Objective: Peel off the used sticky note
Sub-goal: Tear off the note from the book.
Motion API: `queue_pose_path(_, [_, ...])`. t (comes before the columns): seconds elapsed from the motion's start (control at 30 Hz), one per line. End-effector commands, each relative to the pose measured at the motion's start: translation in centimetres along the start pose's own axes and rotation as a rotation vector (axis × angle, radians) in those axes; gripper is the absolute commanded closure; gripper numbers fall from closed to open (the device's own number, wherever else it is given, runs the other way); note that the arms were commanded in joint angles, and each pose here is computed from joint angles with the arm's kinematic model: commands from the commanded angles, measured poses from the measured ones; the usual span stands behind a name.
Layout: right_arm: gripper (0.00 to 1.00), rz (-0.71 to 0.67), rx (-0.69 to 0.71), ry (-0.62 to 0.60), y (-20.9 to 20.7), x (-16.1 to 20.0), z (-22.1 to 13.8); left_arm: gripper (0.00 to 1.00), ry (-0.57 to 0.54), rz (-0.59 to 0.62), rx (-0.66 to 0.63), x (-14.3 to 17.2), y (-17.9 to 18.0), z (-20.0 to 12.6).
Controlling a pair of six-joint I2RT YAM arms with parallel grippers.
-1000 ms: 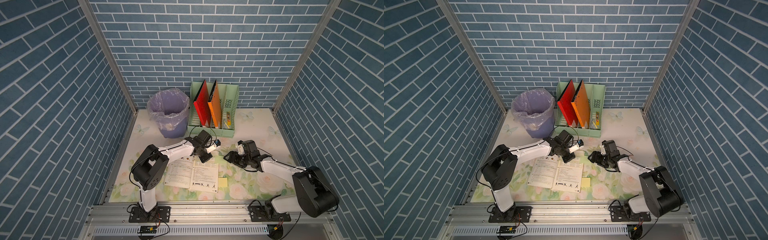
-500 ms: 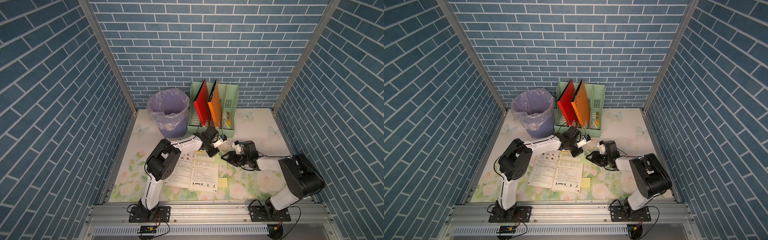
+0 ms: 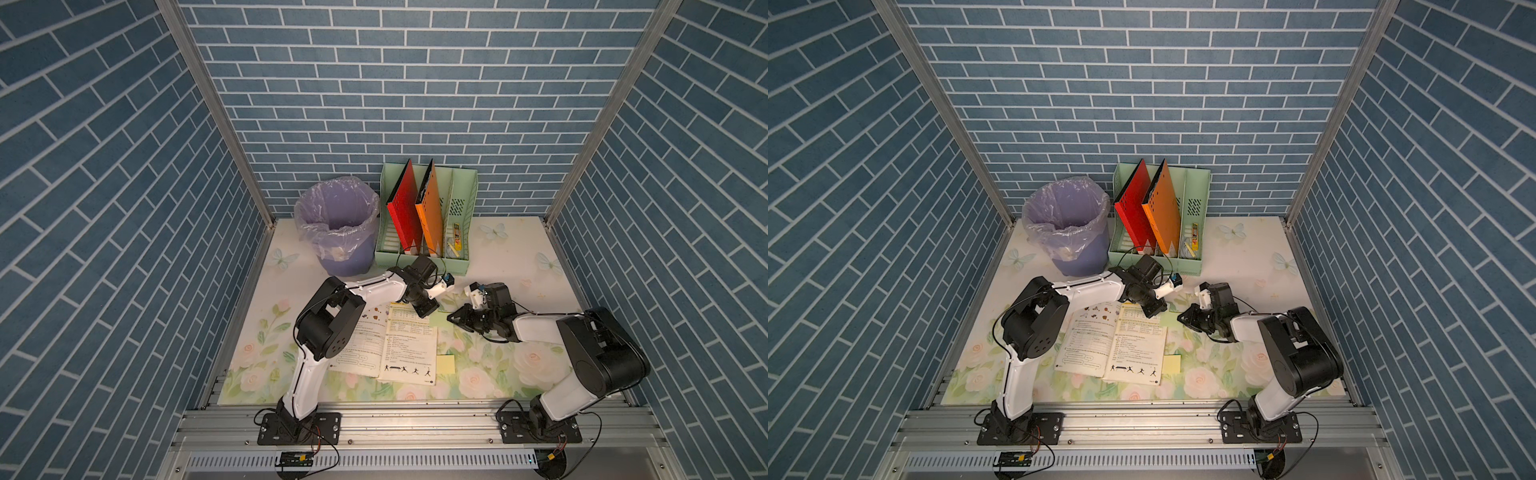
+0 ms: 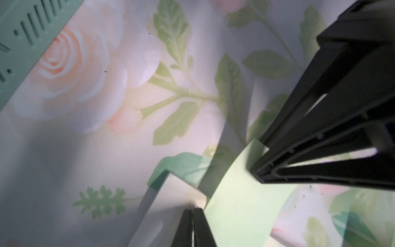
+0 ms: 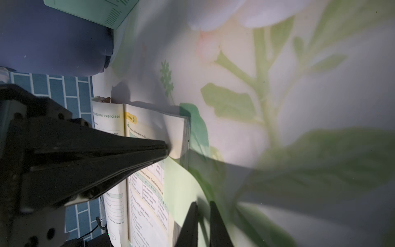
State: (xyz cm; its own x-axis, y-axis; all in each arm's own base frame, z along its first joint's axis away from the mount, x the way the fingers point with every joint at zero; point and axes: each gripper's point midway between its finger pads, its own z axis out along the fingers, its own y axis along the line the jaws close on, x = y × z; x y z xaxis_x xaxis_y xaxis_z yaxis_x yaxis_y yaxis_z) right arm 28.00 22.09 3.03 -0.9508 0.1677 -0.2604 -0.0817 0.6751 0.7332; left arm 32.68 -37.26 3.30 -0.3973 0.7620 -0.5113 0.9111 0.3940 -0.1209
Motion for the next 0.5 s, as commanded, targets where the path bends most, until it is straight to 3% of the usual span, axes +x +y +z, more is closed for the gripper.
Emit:
queue_pose_path(0.0, [0.96, -0.102, 0.078, -0.035, -0.1, -0.9, -0.3, 0.9, 0.06, -0.003, 0.012, 1.6, -0.5, 1.4])
queue_pose_path(0.07, [1.0, -0.146, 0.112, -0.035, -0.1, -0.8, -0.2, 0.9, 0.066, -0.002, 0.006, 1.7, -0.3, 1.5])
queue_pose_path(0.47, [1.0, -0.366, 0.221, -0.109, 2.0, -0.5, -0.8, 0.91, 0.074, -0.002, -0.008, 1.6, 0.1, 1.7])
